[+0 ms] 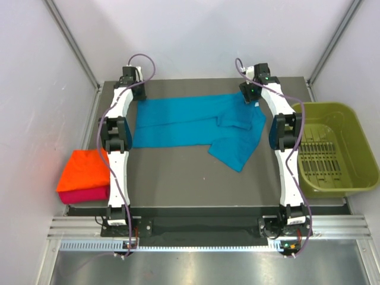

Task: Fold and stack the t-shirts
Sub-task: Fold the tshirt

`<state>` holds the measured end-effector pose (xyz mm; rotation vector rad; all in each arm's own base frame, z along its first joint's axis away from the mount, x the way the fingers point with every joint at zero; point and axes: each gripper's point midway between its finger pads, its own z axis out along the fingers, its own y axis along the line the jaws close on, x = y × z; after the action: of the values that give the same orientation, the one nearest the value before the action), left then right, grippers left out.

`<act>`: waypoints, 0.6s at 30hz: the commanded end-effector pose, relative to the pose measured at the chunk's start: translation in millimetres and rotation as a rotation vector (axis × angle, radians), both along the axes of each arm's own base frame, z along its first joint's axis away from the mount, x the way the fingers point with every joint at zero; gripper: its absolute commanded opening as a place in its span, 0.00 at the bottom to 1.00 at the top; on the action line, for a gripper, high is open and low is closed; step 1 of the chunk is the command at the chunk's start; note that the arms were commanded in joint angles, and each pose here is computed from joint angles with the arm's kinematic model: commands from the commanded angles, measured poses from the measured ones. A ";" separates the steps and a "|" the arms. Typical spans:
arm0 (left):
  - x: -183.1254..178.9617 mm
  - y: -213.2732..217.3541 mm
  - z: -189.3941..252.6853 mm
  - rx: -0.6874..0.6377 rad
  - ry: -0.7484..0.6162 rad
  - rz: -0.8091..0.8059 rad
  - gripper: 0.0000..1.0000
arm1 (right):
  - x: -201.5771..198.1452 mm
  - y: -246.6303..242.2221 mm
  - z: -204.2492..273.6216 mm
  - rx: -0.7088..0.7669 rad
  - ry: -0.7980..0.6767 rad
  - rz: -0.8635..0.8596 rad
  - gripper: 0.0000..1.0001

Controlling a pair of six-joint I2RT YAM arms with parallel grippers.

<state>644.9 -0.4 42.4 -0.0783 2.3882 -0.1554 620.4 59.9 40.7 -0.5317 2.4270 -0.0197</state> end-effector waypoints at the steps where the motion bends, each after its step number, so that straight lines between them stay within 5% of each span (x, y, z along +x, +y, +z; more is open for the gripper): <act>1: 20.9 6.7 90.5 0.082 -0.192 0.097 0.29 | 12.4 -21.6 63.9 -0.048 -0.141 -0.066 0.65; 6: -7.0 -10.2 259.8 0.073 -0.479 0.109 0.43 | -5.6 -16.1 190.9 -0.008 -0.337 -0.064 0.71; 7: -15.5 -8.3 244.8 0.073 -0.442 0.118 0.43 | -12.1 -12.6 204.9 -0.003 -0.354 -0.048 0.73; 9: -42.0 -7.1 290.1 0.076 -0.533 0.111 0.43 | -37.4 -1.1 231.9 0.020 -0.375 0.016 0.93; 13: -86.4 -7.9 241.7 0.140 -0.446 0.028 0.42 | -99.3 29.4 217.5 0.072 -0.294 0.205 0.97; 18: -134.5 -4.9 198.7 0.114 -0.300 0.066 0.41 | -217.4 66.2 119.3 0.156 0.036 0.470 0.87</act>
<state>520.6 -9.2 314.8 -0.0494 1.9176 -0.0127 466.2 87.2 250.4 -0.7468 2.0954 0.0924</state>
